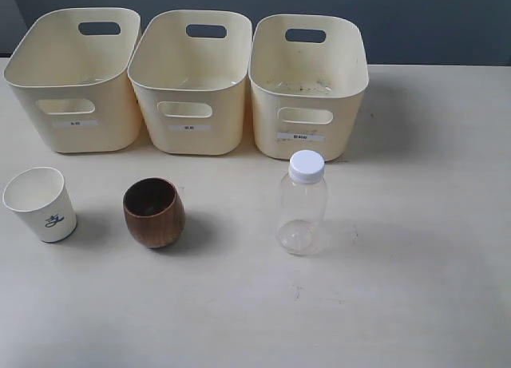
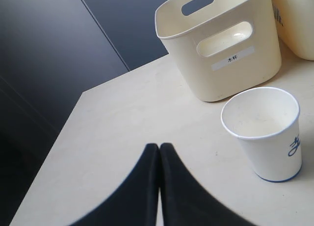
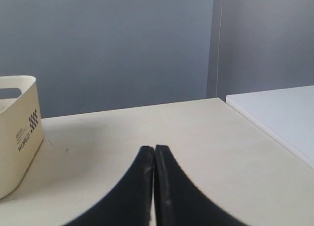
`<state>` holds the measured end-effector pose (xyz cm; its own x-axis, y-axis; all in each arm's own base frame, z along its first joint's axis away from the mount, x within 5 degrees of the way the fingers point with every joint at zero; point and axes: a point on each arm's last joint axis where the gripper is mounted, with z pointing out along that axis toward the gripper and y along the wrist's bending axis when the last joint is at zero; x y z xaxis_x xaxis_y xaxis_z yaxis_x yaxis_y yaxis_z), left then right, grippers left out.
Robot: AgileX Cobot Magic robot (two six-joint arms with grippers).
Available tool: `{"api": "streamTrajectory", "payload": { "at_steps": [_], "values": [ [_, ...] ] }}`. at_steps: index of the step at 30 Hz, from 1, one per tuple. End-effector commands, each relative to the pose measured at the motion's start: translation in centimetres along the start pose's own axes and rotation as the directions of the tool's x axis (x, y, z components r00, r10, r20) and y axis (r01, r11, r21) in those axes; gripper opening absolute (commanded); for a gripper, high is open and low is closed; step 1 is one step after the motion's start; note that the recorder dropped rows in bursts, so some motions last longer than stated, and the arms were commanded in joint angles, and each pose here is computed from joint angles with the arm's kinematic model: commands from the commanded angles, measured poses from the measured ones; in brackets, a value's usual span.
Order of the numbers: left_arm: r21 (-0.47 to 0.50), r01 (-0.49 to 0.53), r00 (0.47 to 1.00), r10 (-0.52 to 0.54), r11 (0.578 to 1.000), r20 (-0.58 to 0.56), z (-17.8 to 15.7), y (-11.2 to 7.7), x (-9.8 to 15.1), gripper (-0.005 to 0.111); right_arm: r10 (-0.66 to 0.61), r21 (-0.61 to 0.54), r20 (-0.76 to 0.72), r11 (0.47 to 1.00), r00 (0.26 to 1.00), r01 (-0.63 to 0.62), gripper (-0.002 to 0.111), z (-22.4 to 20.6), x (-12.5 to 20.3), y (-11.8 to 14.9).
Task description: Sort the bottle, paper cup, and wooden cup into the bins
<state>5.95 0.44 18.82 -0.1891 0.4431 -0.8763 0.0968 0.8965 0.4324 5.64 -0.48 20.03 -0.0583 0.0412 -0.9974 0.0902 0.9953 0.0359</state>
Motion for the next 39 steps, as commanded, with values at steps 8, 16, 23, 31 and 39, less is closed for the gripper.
{"api": "streamTrajectory", "payload": {
  "at_steps": [8,16,23,31,39],
  "values": [
    [0.006,0.009,1.0,-0.009,1.0,0.008,0.0,-0.1,0.0,0.0,0.503,-0.074,0.195,0.864,0.842,-0.498,0.001,-0.2,-1.8,-0.3],
    [0.006,0.009,1.0,-0.009,1.0,0.008,0.0,-0.1,0.0,0.0,0.628,-0.094,0.195,0.777,0.753,-0.623,0.001,-0.2,-1.8,-0.4],
    [0.006,0.009,1.0,-0.009,1.0,0.008,0.0,-0.1,0.0,0.0,0.607,-0.096,0.274,0.789,0.746,-0.607,0.001,-0.4,-2.4,-0.8],
    [0.006,0.009,1.0,-0.009,1.0,0.008,0.0,-0.1,0.0,0.0,0.423,-0.157,0.328,0.906,0.845,-0.393,0.001,-2.3,-10.9,0.3],
    [0.006,0.009,1.0,-0.009,1.0,0.008,0.0,-0.1,0.0,0.0,0.0,-0.291,0.002,0.957,1.0,0.0,0.001,1.7,-18.9,3.3]
  ]
}}
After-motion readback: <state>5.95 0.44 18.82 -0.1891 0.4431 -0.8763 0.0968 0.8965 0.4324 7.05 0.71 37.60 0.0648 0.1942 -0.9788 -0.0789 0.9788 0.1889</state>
